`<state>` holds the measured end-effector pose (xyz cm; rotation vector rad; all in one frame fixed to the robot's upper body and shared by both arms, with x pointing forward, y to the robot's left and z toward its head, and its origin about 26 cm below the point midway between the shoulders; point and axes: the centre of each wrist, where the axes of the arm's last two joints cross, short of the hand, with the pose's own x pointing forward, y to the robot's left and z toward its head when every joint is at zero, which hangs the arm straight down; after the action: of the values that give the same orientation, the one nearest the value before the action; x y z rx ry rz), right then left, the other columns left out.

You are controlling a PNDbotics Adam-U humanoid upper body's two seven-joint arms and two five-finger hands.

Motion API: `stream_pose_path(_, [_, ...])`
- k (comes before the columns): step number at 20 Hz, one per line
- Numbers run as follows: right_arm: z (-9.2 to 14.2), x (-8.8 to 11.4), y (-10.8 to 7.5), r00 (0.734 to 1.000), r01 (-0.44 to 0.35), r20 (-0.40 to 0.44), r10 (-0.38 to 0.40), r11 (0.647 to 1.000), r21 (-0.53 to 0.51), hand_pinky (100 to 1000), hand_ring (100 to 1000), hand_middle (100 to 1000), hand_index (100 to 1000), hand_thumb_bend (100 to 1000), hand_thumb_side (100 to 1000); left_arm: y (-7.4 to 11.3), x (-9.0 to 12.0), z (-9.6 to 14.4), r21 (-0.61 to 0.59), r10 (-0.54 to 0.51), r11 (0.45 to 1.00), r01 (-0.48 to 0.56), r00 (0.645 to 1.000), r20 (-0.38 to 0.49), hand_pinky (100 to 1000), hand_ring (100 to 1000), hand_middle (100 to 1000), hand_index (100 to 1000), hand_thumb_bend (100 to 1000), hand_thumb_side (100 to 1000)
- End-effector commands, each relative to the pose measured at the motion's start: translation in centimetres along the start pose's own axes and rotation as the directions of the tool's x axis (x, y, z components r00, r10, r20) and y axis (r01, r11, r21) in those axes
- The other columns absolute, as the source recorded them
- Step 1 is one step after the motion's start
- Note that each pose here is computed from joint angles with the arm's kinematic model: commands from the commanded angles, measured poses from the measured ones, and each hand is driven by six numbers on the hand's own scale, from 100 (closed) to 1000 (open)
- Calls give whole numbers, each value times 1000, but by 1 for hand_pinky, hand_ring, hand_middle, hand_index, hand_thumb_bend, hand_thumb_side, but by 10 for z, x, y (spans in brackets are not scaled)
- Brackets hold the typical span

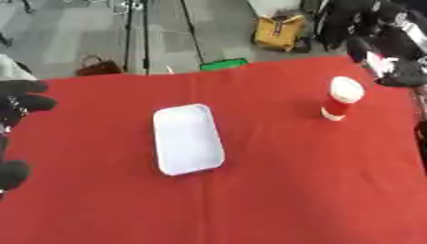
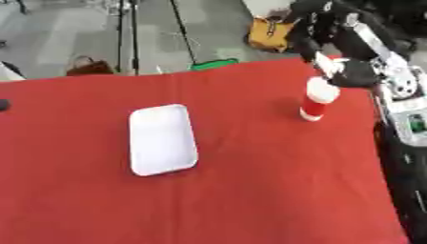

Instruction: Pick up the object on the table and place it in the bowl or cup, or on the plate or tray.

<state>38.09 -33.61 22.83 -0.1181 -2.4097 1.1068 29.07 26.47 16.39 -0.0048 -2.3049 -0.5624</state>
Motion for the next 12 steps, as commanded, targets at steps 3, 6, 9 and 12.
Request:
stream_pose_path(3, [-5, 4, -12, 997, -65, 45, 63, 997, 39, 539, 647, 724, 879, 207, 466, 5, 7, -4, -11, -24, 1000, 24, 999, 27, 750, 683, 718, 792, 958, 597])
stream_pose_path(6, [-5, 3, -15, 997, -73, 37, 72, 997, 40, 540, 648, 725, 879, 214, 461, 5, 7, -3, -11, -25, 1000, 25, 999, 26, 750, 684, 718, 792, 959, 596])
stream_pose_path(9, [-4, -1, -18, 996, -89, 21, 88, 995, 43, 548, 655, 730, 880, 220, 458, 5, 7, -3, -12, -25, 1000, 25, 999, 25, 750, 684, 718, 792, 959, 597])
stream_pose_path(12, [-3, -8, -24, 992, -129, -2, 129, 990, 62, 563, 668, 740, 882, 229, 461, 5, 7, -3, -14, -25, 1000, 25, 999, 23, 750, 684, 718, 792, 959, 597])
